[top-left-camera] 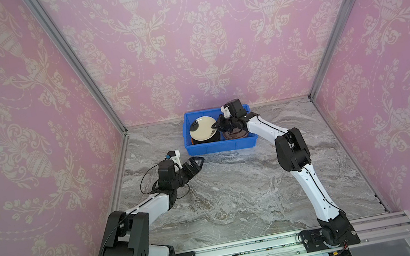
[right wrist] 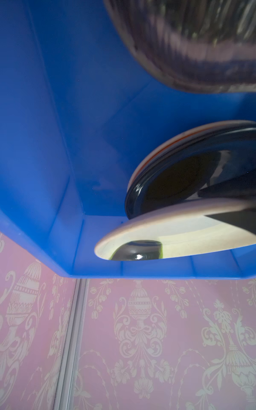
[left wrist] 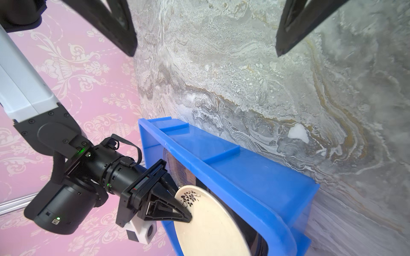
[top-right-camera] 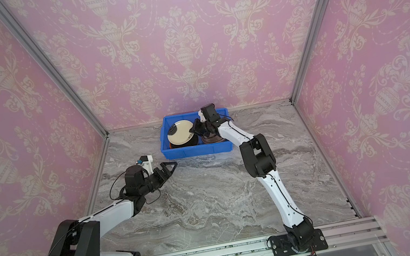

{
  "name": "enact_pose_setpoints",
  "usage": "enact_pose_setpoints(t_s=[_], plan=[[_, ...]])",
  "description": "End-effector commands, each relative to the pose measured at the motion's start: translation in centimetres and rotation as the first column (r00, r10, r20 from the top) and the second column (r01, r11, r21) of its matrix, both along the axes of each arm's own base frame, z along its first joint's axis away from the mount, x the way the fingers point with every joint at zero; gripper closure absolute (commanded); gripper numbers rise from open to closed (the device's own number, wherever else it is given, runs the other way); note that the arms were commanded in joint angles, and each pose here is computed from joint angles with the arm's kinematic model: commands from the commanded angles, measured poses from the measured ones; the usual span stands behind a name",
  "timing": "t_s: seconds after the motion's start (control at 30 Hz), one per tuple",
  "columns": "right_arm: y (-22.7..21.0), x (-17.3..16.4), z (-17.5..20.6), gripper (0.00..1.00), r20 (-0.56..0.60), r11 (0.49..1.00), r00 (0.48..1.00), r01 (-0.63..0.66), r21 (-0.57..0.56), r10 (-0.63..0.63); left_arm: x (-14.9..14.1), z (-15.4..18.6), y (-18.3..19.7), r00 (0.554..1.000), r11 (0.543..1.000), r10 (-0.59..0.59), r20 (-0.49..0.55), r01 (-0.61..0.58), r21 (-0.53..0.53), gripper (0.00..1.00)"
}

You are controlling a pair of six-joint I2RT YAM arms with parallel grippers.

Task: Place the plates into the plastic bin on the countertop
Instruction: Place the plate in the plastic bin.

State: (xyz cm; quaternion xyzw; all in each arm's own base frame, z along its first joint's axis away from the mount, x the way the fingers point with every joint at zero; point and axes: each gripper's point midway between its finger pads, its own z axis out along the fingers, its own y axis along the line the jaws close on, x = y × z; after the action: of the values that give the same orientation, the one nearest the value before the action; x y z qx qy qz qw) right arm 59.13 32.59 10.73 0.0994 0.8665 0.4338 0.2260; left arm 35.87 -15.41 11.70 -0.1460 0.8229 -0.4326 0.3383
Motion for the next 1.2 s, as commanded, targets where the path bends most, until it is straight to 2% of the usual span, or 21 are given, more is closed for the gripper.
enact_pose_setpoints(t_s=[0.0,0.13,0.5,0.87,1.0,1.17], plan=[[-0.5,0.1,-0.3,1.00,-0.003,1.000,1.000,0.003,-0.004,-0.003,0.9,1.1,-0.5,0.999,0.999,-0.030,0.044,0.030,-0.015,0.01],[-0.9,-0.2,-1.3,1.00,-0.020,0.999,1.000,0.006,-0.039,-0.007,1.0,0.8,-0.5,0.999,0.999,-0.029,0.037,0.029,-0.019,0.01],[-0.9,-0.2,-2.3,1.00,-0.042,0.999,0.999,0.008,-0.049,-0.010,1.1,1.1,-0.5,0.999,1.000,-0.022,0.046,0.023,-0.019,0.01],[-1.2,-0.5,-1.1,0.74,-0.018,0.994,1.000,0.008,-0.105,-0.010,1.1,1.3,-0.4,0.998,1.000,-0.022,0.051,0.023,-0.017,0.01],[-1.6,-0.8,-0.5,0.68,-0.011,0.991,1.000,0.008,-0.137,-0.010,1.1,1.7,-0.4,0.998,1.000,-0.023,0.062,0.024,-0.018,0.01],[-2.3,-1.2,0.5,0.66,0.009,0.983,1.000,0.015,-0.183,-0.013,1.3,1.9,-0.5,0.997,0.999,-0.026,0.070,0.027,-0.017,0.01]])
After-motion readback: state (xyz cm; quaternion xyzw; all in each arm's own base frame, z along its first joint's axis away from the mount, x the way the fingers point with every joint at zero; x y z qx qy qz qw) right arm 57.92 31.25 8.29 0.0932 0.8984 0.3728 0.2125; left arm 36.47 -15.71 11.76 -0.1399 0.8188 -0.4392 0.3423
